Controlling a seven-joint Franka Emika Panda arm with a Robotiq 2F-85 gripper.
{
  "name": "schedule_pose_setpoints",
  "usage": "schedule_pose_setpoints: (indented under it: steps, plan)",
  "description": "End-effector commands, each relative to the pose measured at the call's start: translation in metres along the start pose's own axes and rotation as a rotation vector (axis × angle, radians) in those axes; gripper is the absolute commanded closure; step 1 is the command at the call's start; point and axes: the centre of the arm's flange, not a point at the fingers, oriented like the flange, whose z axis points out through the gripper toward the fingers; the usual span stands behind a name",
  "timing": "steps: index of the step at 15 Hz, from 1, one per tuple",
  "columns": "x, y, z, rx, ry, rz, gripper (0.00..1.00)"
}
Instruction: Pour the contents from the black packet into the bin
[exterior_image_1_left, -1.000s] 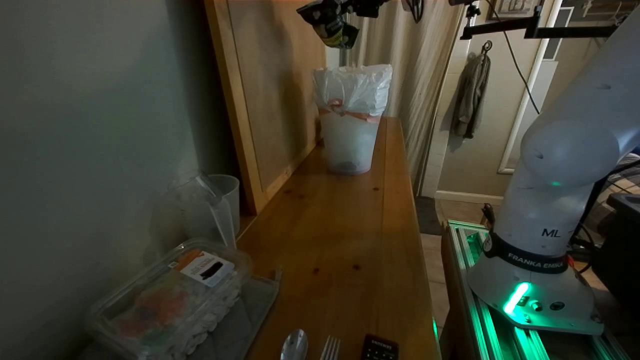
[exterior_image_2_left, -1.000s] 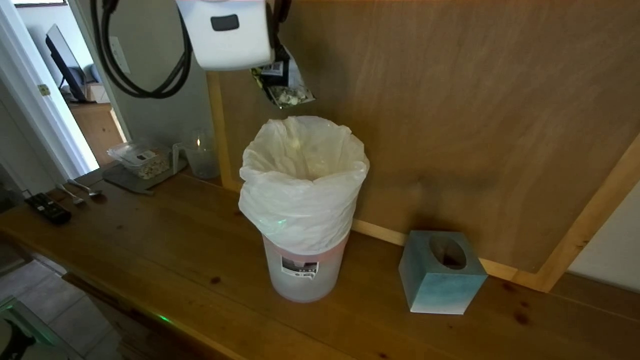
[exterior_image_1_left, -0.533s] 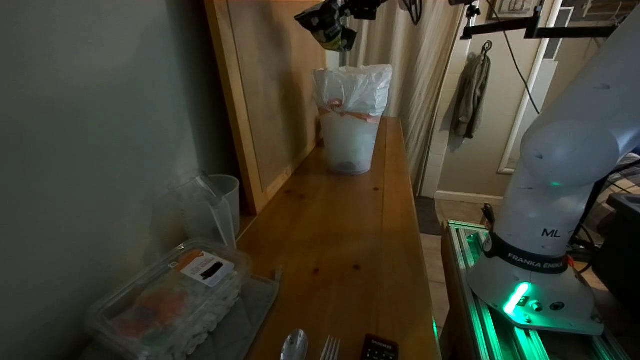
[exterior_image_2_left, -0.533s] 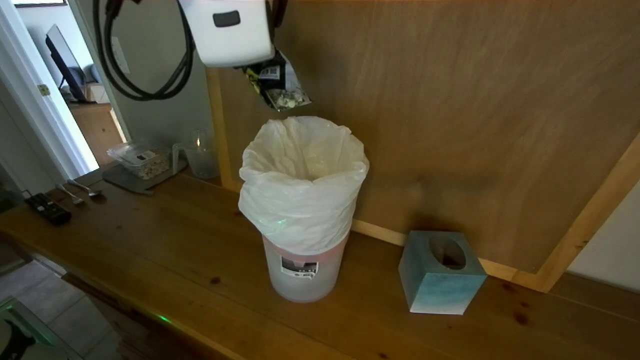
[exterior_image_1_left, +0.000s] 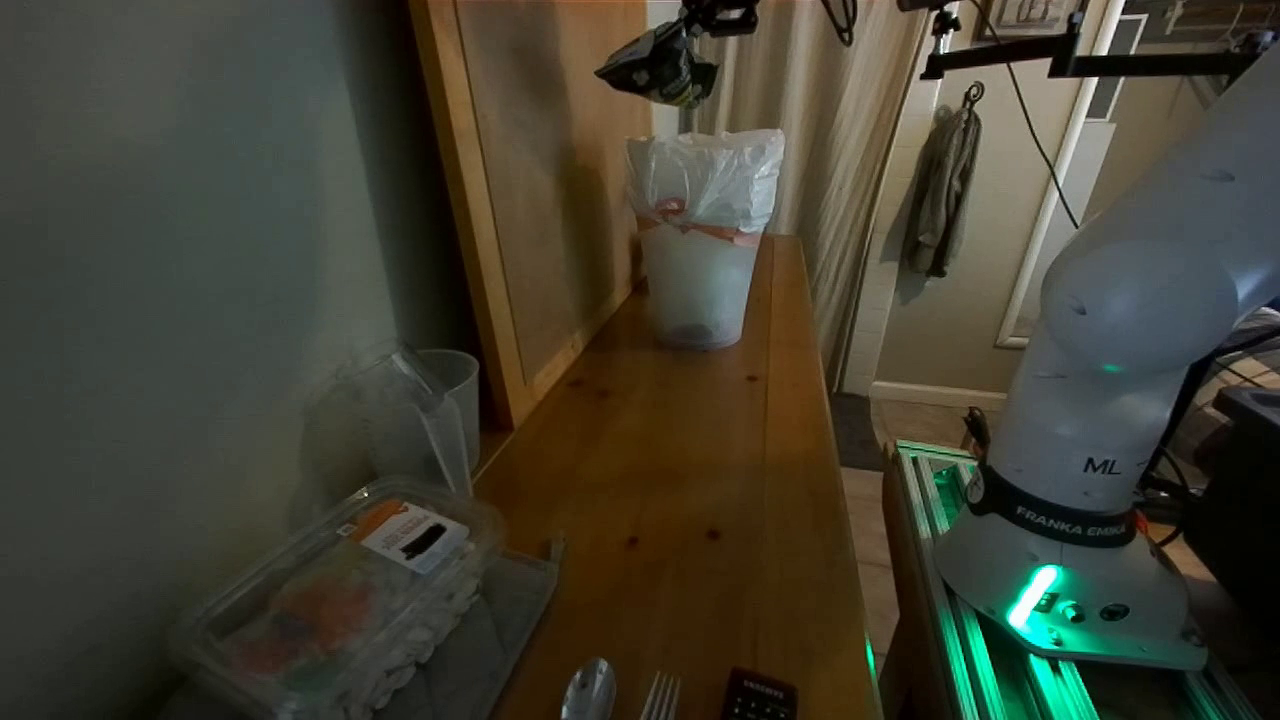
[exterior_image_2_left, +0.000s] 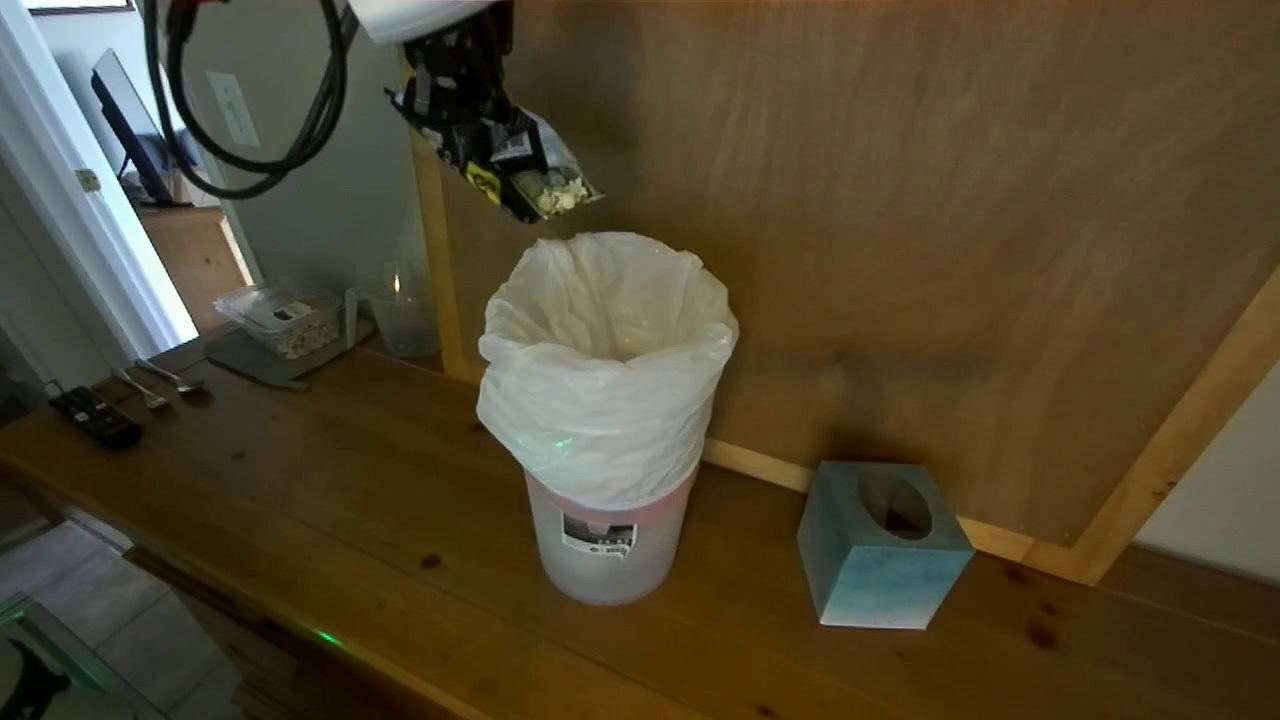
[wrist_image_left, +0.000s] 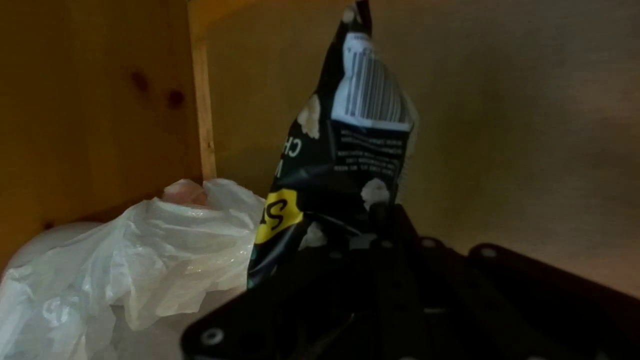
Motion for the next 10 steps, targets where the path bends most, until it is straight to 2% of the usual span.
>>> schedule_pose_setpoints:
  steps: [1, 10]
  plan:
    - [-0.033, 0.011, 0.005, -0.064, 0.045, -0.126, 1.0]
    - [-0.105, 0.032, 0.047, -0.254, -0.007, -0.455, 1.0]
